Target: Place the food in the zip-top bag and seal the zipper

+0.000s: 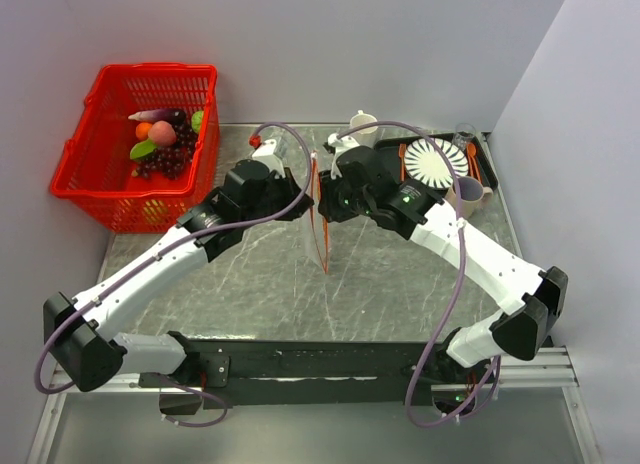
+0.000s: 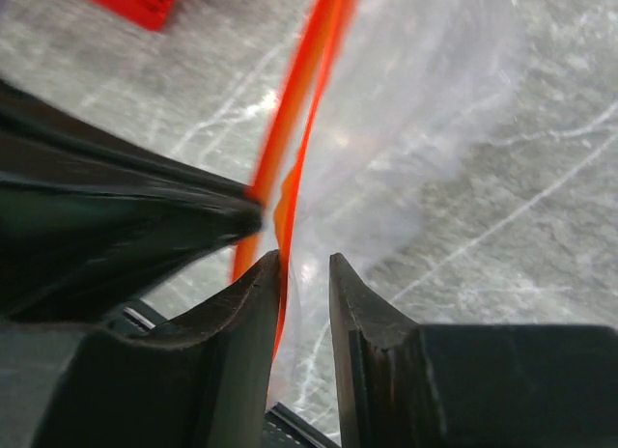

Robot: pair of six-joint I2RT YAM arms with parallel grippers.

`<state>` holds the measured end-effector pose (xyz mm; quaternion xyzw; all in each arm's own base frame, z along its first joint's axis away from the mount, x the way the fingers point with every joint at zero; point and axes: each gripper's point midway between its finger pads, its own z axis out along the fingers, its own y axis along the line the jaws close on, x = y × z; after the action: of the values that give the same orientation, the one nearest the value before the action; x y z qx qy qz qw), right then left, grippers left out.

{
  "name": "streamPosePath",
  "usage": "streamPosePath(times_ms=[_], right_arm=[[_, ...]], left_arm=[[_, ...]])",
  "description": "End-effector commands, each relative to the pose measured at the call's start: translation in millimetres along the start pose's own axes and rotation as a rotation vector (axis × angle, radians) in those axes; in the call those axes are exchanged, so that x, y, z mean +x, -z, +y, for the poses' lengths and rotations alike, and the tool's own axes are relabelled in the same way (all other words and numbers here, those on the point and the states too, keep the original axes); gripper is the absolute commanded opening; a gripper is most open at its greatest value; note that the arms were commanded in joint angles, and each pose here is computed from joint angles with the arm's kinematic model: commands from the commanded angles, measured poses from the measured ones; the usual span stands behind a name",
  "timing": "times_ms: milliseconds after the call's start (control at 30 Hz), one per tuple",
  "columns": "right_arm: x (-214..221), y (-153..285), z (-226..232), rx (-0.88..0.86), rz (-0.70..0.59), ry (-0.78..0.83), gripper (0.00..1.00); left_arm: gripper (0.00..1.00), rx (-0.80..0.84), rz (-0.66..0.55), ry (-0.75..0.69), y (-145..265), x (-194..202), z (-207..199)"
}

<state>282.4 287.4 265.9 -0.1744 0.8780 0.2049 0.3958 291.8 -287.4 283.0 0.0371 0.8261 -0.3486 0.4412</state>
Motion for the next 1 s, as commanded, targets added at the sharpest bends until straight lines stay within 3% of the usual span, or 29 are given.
streamPosePath(times_ms=[0, 67, 200, 233, 433, 733, 867, 933, 967], right_arm=[[4.5, -8.7, -4.4, 0.038, 0.003, 0.008, 0.33], [4.8, -8.7, -11.5, 0.080, 0.011, 0.015, 0.28], [-6.0, 1.5, -37.0, 0.236, -0.012, 0.021, 0.03], [-13.1, 6.7, -41.1, 0.266, -0.028, 0.021, 0.01], [-25.6, 27.9, -108.2, 0.672, -0.037, 0.022, 0.00], [-35.5, 47.8, -145.1, 0.929, -0.098, -0.012, 0.01], [-39.9, 54.4, -146.0, 0.916, -0.121, -0.029, 0.01], [-39.3, 51.3, -136.8, 0.843, -0.110, -0.032, 0.02], [-40.9, 42.0, -119.3, 0.710, -0.094, -0.025, 0.02]], left_arm=[[0.01, 0.038, -0.090, 0.010, 16.5, -30.1, -16.1], [0.01, 0.033, -0.088, 0.012, 16.5, -31.1, -16.3], [0.01, -0.027, -0.083, 0.008, 16.3, -30.7, -4.1], [0.01, -0.039, -0.082, 0.009, 15.9, -30.5, -1.0], [0.01, -0.044, -0.070, 0.062, 16.0, -27.0, 19.4], [0.01, -0.179, -0.040, 0.086, 26.2, -14.8, 77.1], [0.01, -0.229, -0.040, 0.079, 29.2, -8.5, 93.4], [0.01, -0.211, -0.033, 0.076, 26.3, -6.4, 91.3], [0.01, -0.180, -0.039, 0.075, 22.7, -8.7, 85.9]])
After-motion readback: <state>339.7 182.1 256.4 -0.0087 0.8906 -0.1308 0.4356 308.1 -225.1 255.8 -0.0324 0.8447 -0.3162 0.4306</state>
